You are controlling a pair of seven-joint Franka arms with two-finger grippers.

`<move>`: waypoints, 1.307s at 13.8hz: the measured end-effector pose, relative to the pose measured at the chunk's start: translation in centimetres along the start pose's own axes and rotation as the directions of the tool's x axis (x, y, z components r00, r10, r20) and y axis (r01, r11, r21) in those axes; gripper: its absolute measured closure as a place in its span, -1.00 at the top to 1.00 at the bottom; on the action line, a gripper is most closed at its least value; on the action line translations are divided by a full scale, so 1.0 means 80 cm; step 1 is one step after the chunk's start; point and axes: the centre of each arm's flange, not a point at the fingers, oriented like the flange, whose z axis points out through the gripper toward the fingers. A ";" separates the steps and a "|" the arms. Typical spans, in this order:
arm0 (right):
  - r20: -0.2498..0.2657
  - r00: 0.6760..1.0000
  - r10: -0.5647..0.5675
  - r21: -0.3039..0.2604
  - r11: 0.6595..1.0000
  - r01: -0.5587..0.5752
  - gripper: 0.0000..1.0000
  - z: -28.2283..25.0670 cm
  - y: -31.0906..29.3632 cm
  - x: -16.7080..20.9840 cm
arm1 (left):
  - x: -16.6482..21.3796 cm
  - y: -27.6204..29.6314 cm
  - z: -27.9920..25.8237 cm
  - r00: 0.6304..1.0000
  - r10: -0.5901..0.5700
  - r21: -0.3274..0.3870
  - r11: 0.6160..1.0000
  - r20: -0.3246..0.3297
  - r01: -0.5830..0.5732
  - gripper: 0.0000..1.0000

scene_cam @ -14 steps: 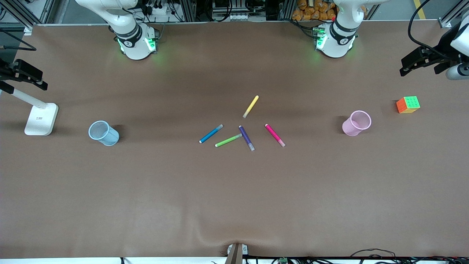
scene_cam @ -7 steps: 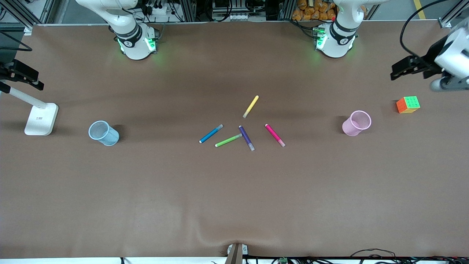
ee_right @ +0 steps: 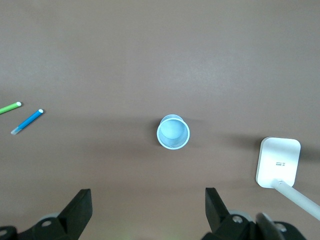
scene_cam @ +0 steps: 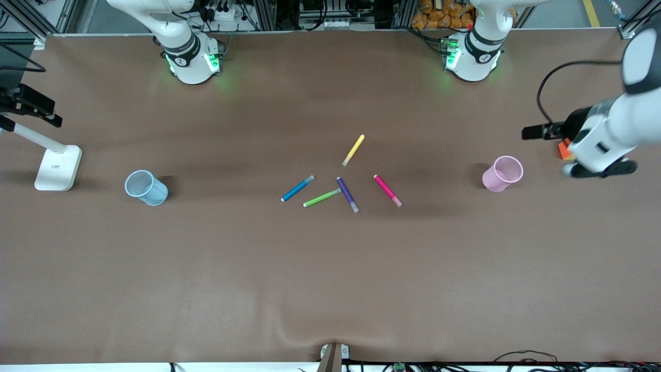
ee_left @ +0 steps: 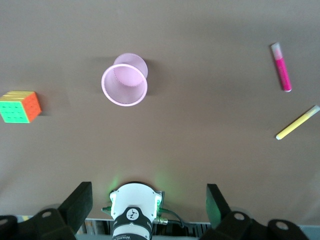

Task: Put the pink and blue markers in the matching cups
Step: 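Move the left gripper past the pink cup toward the markers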

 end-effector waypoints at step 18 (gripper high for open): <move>0.070 0.998 0.009 0.000 1.000 -0.009 1.00 0.054 0.012 0.033 | 0.082 0.072 0.152 0.954 -0.118 -0.034 0.991 0.276 0.132 1.00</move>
